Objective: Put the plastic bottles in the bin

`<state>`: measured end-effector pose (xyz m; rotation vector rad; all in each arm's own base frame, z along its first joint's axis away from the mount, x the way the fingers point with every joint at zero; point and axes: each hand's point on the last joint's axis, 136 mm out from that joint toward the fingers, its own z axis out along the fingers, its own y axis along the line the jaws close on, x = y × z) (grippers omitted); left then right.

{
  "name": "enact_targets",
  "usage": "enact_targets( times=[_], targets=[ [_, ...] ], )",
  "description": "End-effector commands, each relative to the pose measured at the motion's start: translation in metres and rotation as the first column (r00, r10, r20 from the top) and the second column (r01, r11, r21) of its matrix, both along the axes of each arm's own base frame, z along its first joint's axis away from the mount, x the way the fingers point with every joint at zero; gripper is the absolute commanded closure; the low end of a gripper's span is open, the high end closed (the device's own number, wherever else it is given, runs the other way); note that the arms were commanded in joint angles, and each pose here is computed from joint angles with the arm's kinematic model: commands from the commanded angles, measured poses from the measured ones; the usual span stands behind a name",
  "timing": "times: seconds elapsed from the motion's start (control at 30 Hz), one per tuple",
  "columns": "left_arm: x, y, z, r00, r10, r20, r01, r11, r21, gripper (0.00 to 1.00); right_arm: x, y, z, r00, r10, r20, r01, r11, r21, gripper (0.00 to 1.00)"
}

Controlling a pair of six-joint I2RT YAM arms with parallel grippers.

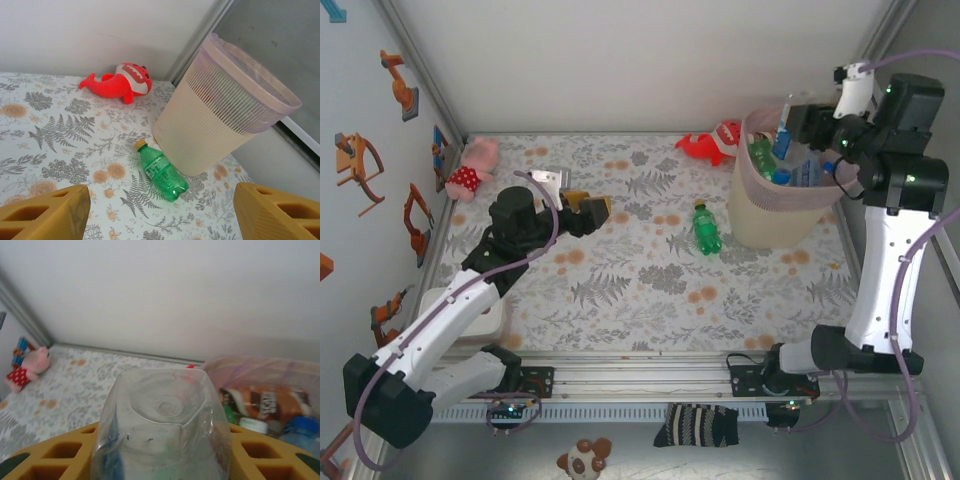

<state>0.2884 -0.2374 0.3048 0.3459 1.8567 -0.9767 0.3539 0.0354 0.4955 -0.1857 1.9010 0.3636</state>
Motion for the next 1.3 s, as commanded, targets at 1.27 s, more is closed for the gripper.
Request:
enact_targets(
  times=[1.27],
  targets=[
    [0.016, -0.01, -0.005, 0.999, -0.033, -0.025, 0.032, 0.998, -0.057, 0.26, 0.11, -0.075, -0.231, 0.847, -0.196, -0.493, 0.114, 0.975, -0.193, 0.46]
  ],
)
